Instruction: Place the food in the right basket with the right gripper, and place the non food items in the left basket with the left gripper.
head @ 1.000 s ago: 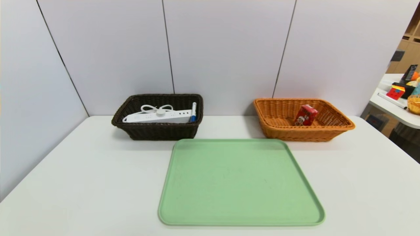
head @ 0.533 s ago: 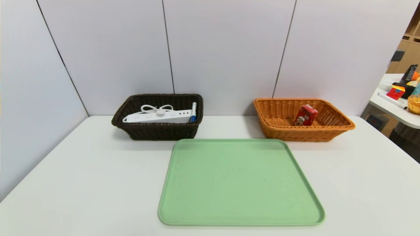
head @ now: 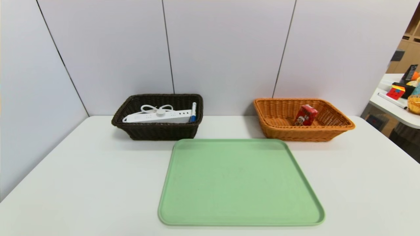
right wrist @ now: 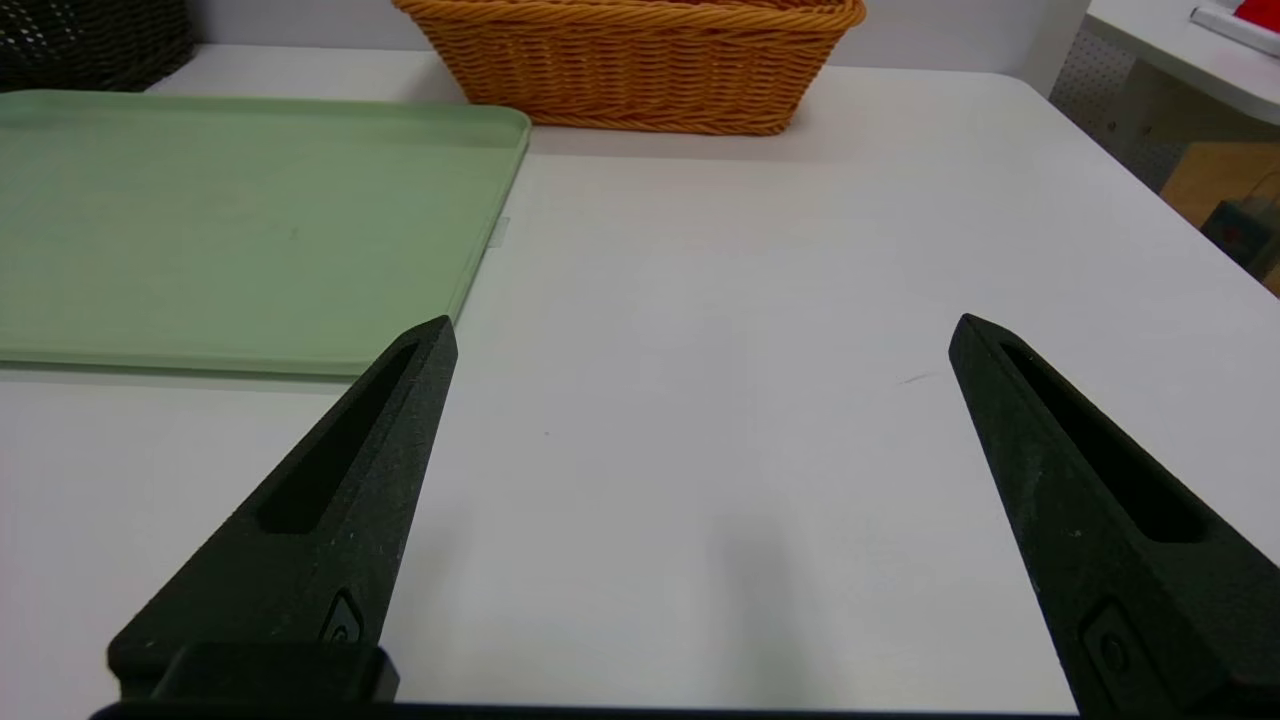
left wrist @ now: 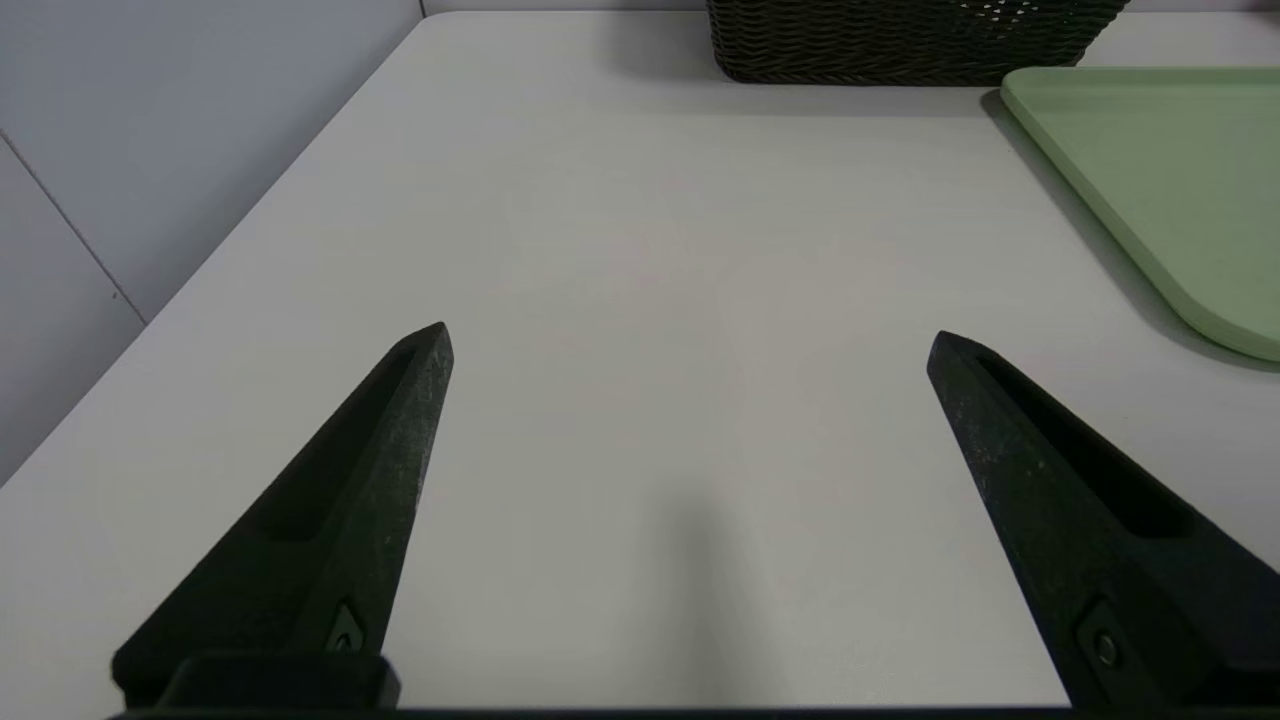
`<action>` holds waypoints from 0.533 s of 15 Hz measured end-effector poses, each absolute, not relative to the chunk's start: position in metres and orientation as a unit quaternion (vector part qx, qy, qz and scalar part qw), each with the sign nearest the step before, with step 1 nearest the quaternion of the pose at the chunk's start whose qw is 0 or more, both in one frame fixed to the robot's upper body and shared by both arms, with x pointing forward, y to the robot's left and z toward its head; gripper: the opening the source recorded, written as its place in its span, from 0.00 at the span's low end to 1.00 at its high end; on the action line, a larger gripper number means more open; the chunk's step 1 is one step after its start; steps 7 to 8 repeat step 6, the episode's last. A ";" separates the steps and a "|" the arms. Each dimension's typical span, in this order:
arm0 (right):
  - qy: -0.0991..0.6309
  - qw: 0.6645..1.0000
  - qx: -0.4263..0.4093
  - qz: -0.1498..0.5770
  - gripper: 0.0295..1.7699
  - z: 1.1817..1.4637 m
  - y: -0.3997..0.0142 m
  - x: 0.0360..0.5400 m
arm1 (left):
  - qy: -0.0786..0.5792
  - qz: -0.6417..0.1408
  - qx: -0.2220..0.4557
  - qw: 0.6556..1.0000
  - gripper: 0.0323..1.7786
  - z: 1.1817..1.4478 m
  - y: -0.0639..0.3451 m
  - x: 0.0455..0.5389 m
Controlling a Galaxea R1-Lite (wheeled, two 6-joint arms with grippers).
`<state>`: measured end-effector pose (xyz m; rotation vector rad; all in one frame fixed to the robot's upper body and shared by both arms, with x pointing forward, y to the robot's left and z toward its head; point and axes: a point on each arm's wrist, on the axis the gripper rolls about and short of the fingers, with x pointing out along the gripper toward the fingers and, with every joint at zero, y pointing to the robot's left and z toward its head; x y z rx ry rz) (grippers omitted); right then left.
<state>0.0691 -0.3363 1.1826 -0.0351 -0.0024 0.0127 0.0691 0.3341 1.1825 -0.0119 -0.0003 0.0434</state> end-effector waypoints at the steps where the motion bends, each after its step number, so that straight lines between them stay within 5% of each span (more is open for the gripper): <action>1: -0.002 1.000 -0.011 0.004 0.96 1.183 -0.336 0.069 | 0.000 0.022 -0.006 1.000 0.95 1.182 0.334 0.069; 8: -0.001 1.000 -0.006 0.001 0.96 1.183 -0.336 0.069 | 0.000 0.022 -0.006 1.000 0.95 1.182 0.334 0.069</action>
